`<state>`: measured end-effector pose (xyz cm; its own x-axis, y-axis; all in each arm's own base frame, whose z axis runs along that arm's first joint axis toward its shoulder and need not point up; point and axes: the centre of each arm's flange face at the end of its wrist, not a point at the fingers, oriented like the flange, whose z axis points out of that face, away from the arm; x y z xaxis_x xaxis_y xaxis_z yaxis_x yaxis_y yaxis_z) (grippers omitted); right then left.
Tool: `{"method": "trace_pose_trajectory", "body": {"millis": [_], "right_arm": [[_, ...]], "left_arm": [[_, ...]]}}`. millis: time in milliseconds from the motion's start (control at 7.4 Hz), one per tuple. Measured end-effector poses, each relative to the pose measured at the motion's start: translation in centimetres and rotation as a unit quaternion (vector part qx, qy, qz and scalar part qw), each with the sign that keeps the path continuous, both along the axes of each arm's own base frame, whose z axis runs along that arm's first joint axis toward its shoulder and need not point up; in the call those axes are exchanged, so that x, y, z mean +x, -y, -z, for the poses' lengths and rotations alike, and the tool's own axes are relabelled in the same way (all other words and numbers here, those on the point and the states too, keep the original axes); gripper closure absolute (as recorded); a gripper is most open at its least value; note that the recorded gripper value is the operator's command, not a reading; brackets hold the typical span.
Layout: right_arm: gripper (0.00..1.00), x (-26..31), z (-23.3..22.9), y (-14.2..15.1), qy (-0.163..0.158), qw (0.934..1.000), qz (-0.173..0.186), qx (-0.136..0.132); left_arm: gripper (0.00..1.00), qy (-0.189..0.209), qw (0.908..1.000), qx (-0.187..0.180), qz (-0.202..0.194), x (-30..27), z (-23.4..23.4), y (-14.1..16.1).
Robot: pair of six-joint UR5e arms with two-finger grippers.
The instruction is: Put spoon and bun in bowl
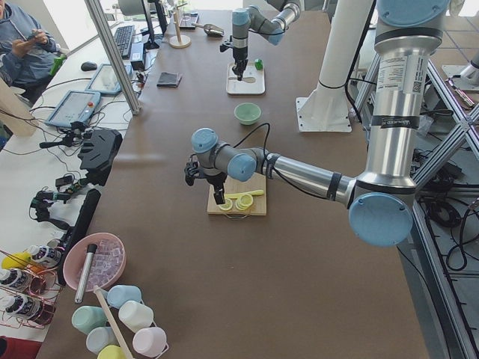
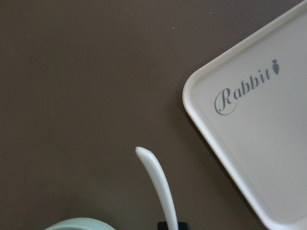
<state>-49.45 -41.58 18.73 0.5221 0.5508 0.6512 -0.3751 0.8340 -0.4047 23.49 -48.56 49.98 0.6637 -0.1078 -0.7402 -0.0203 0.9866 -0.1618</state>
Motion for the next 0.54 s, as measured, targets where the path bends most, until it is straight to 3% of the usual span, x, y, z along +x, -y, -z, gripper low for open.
{"method": "trace_pose_trajectory", "body": {"millis": [270, 541], "right_arm": [[1.0, -3.8, 5.0, -3.8, 0.0, 0.9989, -0.044, -0.018], [1.0, -6.4, 6.6, -5.6, -0.007, 0.997, -0.075, -0.015]], "left_arm": [[0.02, 0.008, 0.9999, -0.011, -0.002, 4.0, 1.5, -0.7], [0.02, 0.004, 0.9998, -0.018, 0.001, 5.9, 3.2, -0.6]]}}
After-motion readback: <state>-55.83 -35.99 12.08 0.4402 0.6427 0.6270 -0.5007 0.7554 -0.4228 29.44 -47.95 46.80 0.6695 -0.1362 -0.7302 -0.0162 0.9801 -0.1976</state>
